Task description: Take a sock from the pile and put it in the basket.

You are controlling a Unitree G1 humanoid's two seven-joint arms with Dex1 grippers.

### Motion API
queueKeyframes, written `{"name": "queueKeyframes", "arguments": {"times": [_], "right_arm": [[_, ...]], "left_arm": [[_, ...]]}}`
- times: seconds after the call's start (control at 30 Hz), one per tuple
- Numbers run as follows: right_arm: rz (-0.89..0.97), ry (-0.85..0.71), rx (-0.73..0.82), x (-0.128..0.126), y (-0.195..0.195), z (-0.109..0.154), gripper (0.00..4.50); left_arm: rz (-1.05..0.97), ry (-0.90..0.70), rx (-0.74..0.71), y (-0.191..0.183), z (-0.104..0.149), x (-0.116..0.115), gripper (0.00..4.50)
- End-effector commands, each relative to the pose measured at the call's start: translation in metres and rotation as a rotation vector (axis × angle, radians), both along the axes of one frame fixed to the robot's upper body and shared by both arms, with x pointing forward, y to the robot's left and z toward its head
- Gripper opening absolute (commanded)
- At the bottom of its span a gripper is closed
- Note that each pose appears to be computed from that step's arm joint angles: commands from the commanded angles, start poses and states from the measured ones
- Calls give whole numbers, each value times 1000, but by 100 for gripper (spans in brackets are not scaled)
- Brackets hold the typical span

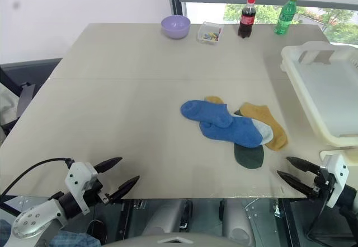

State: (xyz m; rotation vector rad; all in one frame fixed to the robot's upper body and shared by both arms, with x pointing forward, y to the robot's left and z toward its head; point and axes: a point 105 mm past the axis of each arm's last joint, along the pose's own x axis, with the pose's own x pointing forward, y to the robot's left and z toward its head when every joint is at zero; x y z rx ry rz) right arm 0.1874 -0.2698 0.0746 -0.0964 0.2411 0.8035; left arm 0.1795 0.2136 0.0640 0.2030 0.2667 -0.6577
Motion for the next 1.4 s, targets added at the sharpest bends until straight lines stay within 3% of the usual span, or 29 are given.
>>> {"name": "queueKeyframes", "arguments": {"times": [0.03, 1.1, 1.27, 1.4], "right_arm": [[-10, -52, -21, 2, -6, 12, 281], [-7, -58, 1, 2, -1, 8, 281], [10, -88, 33, 5, 5, 15, 281], [36, -129, 53, 7, 11, 24, 281]], "left_arm": [[1, -46, -12, 1, 10, 3, 450], [-28, -69, -64, 0, 15, 9, 450], [-60, -69, -74, -26, 19, 31, 450], [-124, -92, -134, -54, 33, 62, 450]]}}
